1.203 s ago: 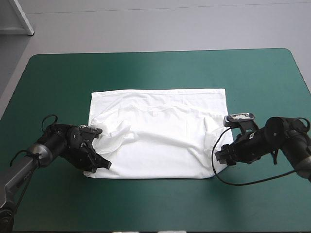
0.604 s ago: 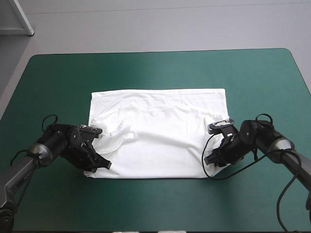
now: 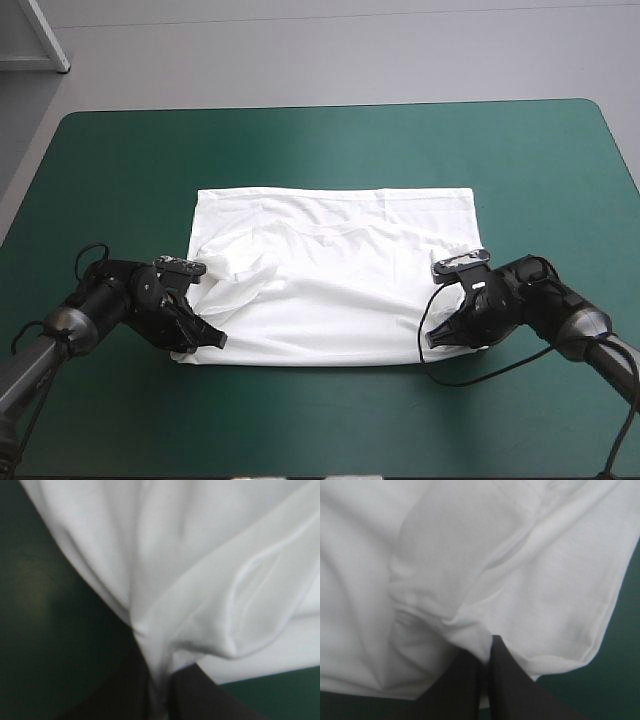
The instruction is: Fold the cloth
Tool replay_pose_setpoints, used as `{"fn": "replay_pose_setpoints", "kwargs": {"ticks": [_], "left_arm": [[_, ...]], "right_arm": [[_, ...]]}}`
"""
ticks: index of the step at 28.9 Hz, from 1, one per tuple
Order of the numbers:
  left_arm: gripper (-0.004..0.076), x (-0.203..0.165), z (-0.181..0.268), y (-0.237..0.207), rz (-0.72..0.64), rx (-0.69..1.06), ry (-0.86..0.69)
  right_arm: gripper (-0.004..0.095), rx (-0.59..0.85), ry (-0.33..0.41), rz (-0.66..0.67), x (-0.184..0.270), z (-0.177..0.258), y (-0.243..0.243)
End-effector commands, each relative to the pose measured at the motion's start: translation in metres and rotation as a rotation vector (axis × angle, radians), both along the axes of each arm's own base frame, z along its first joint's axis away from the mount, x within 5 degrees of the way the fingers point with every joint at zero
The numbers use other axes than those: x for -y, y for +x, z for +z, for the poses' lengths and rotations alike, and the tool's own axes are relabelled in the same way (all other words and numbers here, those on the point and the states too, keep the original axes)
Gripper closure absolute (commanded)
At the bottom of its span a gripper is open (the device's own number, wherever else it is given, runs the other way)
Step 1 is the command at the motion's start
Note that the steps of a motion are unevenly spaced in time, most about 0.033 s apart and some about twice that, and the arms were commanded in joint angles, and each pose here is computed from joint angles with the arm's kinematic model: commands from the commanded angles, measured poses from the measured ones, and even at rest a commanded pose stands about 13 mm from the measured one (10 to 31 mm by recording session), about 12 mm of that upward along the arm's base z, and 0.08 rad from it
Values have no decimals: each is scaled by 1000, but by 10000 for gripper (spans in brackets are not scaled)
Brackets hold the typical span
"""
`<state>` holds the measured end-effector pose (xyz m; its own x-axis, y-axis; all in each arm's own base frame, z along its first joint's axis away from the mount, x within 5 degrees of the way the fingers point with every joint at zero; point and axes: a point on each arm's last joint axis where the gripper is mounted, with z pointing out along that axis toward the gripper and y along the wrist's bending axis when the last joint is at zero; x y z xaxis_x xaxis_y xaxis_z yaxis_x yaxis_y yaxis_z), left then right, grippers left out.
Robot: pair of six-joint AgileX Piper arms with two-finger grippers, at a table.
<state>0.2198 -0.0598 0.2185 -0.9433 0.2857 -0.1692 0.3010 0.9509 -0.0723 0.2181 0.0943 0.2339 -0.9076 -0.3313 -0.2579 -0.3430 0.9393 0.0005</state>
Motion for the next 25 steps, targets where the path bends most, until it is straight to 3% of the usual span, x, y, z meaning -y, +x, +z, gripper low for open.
{"fn": "replay_pose_setpoints", "kwargs": {"ticks": [1, 9, 14, 19, 25], "left_arm": [[705, -2, 24, -8, 10, 83, -13], [705, -1, 55, -10, 12, 93, -27], [704, 1, 87, 5, 8, 240, -50], [705, 6, 108, 33, 1, 282, -51], [705, 19, 109, 87, -11, 287, -48]], "right_arm": [[921, 93, 25, 1, 4, 26, -7], [921, 135, 100, 16, -3, 46, -3], [922, 259, 120, 29, -6, 68, 9], [922, 444, 120, 44, -9, 92, 32], [922, 533, 127, 29, -18, 116, 72]]}}
